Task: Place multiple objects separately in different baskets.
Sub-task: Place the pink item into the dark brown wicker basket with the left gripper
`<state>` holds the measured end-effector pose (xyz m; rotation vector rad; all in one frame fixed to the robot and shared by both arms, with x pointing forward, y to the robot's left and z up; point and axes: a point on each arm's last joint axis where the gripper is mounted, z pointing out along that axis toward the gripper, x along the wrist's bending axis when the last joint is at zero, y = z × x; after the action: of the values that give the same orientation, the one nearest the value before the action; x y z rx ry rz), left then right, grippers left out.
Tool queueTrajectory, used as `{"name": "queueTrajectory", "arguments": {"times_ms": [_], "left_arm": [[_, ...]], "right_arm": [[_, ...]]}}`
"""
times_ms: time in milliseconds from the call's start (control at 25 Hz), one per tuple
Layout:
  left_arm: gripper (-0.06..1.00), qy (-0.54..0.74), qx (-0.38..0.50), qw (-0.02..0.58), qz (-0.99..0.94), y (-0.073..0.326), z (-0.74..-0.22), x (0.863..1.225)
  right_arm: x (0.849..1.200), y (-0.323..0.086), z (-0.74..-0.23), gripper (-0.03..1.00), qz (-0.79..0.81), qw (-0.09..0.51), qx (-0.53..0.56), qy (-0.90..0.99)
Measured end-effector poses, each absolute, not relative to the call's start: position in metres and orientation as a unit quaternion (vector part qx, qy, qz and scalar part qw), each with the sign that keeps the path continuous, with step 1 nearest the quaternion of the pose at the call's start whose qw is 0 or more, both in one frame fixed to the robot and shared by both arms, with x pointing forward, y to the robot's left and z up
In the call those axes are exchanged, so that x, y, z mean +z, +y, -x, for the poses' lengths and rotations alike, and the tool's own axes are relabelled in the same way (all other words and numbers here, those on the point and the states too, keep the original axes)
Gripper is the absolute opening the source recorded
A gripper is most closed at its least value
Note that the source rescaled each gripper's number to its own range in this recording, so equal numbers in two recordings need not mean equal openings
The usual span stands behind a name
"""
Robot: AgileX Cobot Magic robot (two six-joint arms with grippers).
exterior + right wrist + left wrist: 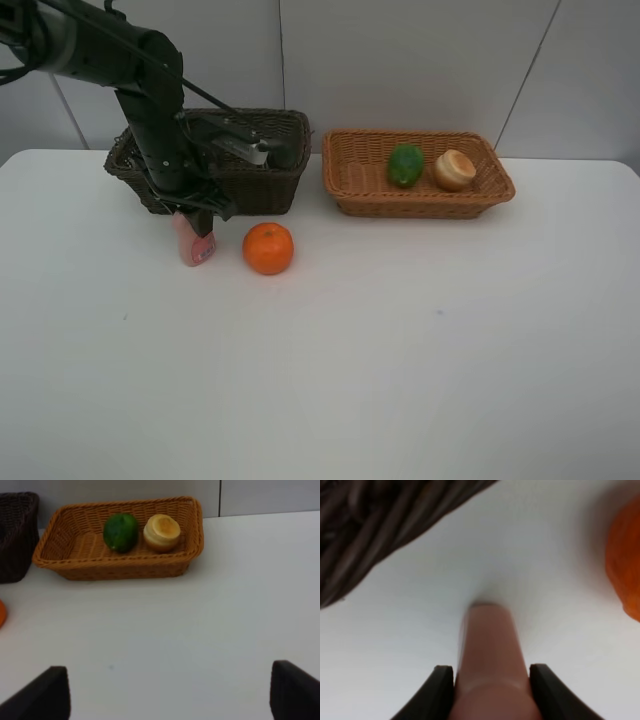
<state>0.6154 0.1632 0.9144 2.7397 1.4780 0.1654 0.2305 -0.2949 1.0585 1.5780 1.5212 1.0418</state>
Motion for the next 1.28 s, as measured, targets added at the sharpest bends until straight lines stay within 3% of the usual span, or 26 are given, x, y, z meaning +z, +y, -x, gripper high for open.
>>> {"name": "queueTrajectory", "arguments": {"times_ms": [800, 1000, 1280], "left_arm": [[0.41, 0.476, 0.043, 0.000, -0.879, 0.165, -0.607, 0.933], [0.41, 0.467, 0.046, 0.003, -0.883, 0.160, -0.593, 0.965], [0.41, 0.451, 0.096, 0.068, -0.885, 0.154, -0.572, 1.027]], "right_arm": [[1.059, -0.295, -0.231, 0.82, -0.609, 0.350, 0.402, 0.587], [1.059, -0.295, -0.231, 0.82, -0.609, 0.350, 0.402, 0.587], [1.059, -0.295, -0.231, 0.82, -0.609, 0.350, 0.402, 0.587]]}}
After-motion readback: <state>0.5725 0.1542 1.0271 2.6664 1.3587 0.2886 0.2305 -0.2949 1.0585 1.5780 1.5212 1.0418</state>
